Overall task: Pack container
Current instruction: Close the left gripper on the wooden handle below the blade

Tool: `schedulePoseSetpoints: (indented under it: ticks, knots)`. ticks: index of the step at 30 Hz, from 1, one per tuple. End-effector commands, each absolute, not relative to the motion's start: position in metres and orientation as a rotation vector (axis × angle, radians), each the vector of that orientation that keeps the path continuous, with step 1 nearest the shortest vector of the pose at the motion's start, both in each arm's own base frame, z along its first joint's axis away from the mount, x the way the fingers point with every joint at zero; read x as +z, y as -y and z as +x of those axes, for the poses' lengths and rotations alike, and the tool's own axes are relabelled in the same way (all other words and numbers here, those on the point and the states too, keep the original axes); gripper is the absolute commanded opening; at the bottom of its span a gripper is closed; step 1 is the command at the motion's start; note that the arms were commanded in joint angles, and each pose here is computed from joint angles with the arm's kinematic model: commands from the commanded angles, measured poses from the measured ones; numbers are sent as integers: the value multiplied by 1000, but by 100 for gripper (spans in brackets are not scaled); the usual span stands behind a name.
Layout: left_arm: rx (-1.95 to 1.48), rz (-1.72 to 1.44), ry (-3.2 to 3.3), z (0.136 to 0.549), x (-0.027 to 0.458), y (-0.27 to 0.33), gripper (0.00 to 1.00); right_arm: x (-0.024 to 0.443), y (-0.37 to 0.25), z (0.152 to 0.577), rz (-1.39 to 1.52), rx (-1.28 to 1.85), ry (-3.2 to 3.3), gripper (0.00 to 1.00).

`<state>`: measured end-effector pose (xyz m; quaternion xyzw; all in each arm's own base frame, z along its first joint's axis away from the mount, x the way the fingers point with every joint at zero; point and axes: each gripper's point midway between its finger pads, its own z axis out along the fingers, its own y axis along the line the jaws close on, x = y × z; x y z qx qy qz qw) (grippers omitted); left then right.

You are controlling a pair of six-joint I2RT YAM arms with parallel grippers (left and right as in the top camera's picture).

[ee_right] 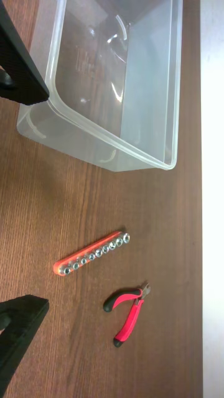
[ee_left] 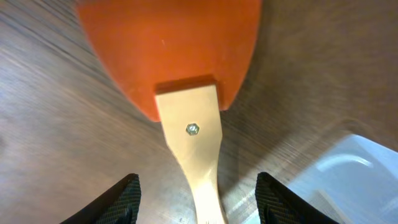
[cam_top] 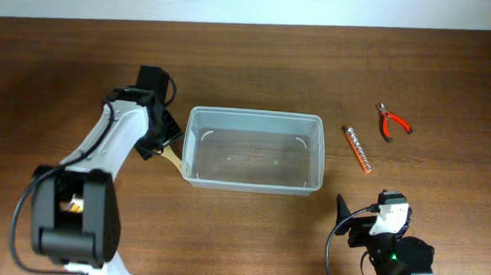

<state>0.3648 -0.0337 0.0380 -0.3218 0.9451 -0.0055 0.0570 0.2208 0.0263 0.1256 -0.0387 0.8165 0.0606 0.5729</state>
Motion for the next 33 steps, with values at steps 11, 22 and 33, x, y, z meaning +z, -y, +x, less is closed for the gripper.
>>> schedulePoseSetpoints:
  ticks: [11,22,33]
  knots:
    - [-76,-1082,-3001,355,-13,50,61,125,-28,221,-98,150,-1912,98]
    - [-65,-1087,-3015,353,-21,50,47,125,-28,221,-98,150,-1912,99]
    - [-65,-1088,-3015,353,-21,50,4,125,-28,221,-98,149,-1911,99]
